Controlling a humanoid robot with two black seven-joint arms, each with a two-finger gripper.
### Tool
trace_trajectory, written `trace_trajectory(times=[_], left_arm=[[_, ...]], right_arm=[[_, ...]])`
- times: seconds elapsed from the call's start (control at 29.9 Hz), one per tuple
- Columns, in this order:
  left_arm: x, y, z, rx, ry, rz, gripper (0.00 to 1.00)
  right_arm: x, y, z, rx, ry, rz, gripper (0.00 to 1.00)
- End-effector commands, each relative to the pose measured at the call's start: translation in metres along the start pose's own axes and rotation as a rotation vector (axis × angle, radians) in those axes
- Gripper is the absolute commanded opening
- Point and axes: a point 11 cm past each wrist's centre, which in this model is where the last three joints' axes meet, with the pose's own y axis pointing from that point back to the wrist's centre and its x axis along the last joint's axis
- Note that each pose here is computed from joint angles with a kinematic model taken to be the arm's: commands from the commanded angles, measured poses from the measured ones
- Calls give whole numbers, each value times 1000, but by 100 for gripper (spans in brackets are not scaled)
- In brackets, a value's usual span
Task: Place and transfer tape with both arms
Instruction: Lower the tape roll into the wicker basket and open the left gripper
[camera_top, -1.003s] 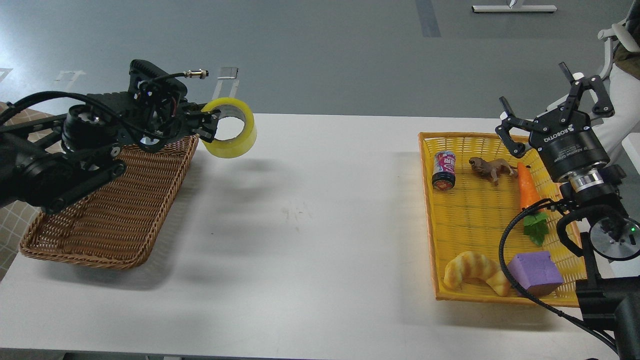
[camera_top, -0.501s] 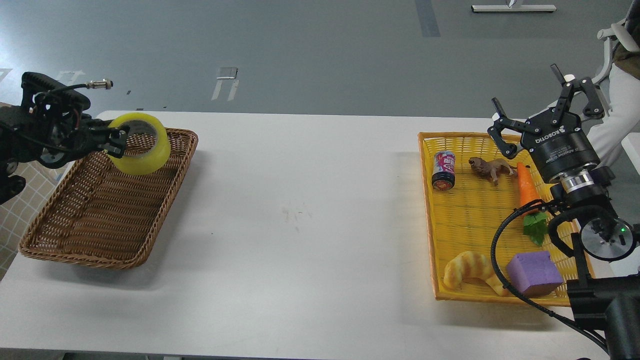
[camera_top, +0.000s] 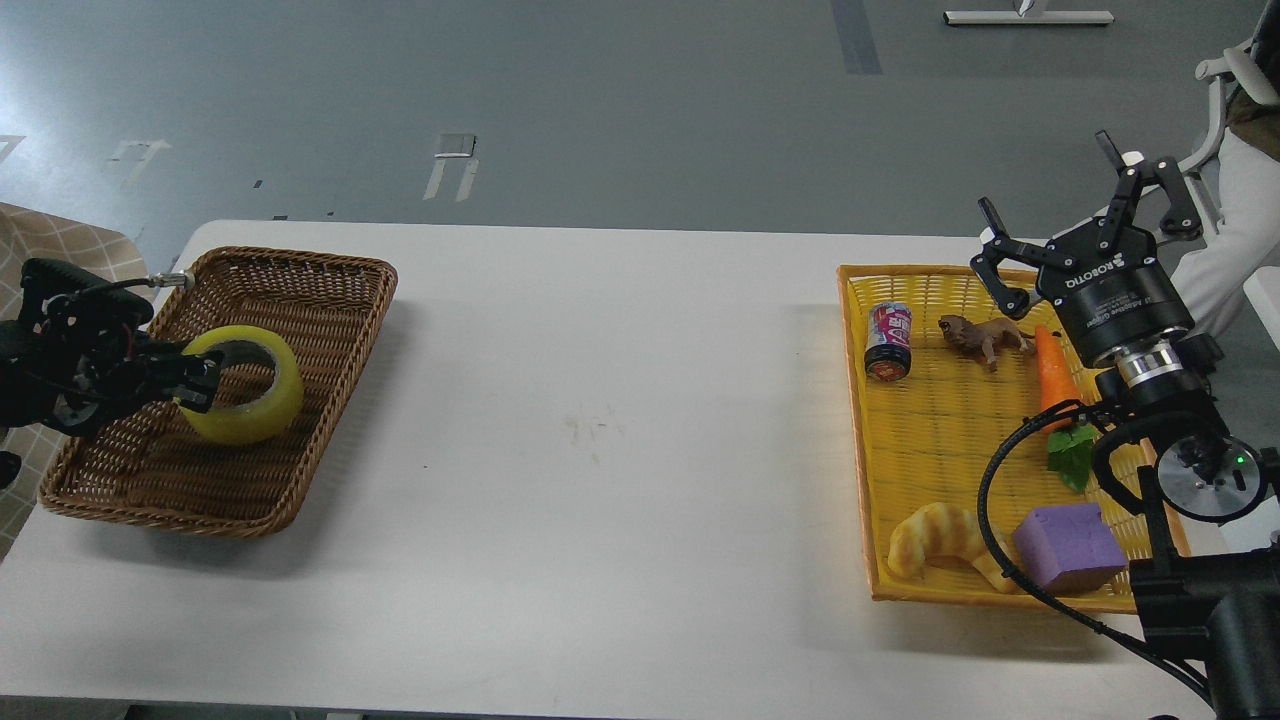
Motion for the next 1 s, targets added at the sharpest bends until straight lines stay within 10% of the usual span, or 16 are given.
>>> trace_trajectory(times=[0.0, 0.5, 0.6, 0.7, 0.97], left_arm=[[-7, -1, -2, 8, 5, -12, 0], [-14, -5, 4, -9, 46, -21, 0], [-15, -5, 2, -4, 51, -23, 14], [-15, -6, 2, -4, 85, -20, 64], [-13, -6, 2, -15, 147, -9, 80]], right_arm=[[-1, 0, -1, 2, 1, -2, 100], [1, 0, -1, 2, 1, 1, 100], [1, 0, -1, 2, 1, 1, 100], [1, 0, -1, 2, 1, 1, 100], [1, 0, -1, 2, 1, 1, 100]])
